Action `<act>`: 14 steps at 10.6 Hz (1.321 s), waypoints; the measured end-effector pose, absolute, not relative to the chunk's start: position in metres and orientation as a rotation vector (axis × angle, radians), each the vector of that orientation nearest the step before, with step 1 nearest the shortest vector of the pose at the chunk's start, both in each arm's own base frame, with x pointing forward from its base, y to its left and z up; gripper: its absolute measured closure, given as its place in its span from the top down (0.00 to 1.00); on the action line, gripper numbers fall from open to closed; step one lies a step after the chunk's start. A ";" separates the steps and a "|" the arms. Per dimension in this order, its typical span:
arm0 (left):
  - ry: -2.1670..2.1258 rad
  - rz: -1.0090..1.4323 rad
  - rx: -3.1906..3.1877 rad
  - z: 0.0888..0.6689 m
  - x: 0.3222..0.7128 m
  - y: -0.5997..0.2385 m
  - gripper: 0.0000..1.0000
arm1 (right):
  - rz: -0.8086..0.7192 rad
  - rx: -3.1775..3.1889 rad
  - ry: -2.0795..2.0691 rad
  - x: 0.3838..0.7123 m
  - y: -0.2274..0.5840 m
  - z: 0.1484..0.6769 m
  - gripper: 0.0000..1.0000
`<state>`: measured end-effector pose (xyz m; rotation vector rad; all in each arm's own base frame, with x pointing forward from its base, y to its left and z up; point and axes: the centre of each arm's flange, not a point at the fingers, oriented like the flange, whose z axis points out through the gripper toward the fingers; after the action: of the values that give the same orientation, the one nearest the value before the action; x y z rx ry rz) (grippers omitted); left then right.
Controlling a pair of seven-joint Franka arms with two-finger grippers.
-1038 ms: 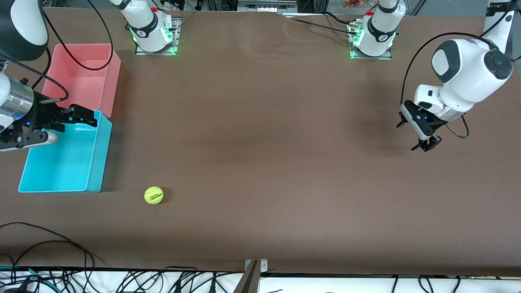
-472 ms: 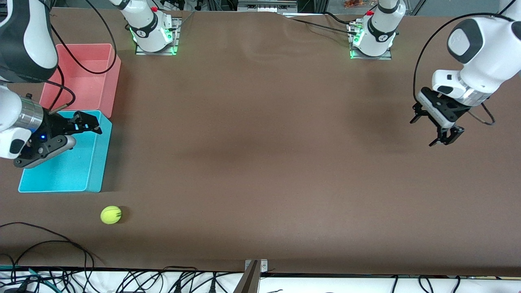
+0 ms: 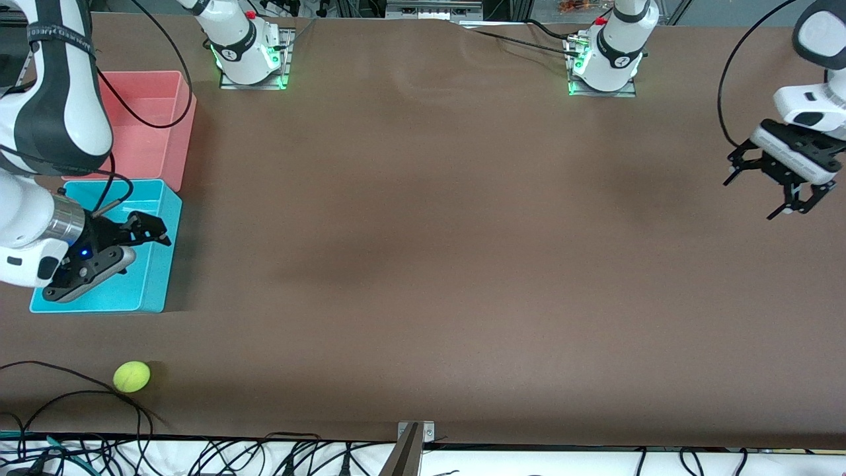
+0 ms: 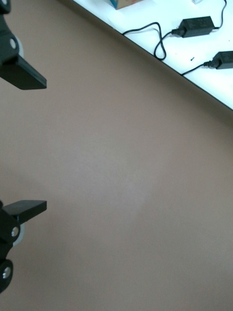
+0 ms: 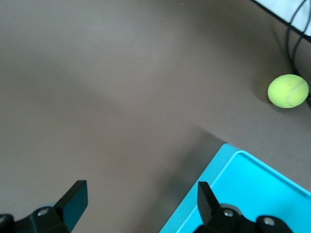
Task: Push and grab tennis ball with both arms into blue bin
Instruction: 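Raise the left gripper away while the right gripper lowers beside the bin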
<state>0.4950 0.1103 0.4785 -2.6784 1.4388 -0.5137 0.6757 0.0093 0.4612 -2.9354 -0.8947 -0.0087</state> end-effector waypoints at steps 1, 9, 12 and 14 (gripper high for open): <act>1.434 -0.516 -2.691 0.490 0.492 0.116 1.00 | -0.024 -2.946 -0.864 0.680 -0.004 0.454 1.00; 1.352 -0.502 -2.770 0.548 0.496 0.115 1.00 | -0.108 -2.963 -0.786 0.699 -0.034 0.445 1.00; 1.301 -0.485 -2.801 0.560 0.498 0.108 1.00 | -0.095 -2.968 -0.741 0.705 -0.052 0.419 1.00; 1.287 -0.483 -2.811 0.562 0.498 0.107 1.00 | -0.086 -2.971 -0.719 0.708 -0.056 0.408 1.00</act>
<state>0.4978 0.1074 0.5619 -2.8115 1.2871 -0.4828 0.7082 -0.0563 0.4077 -2.9710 -0.7188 -0.0857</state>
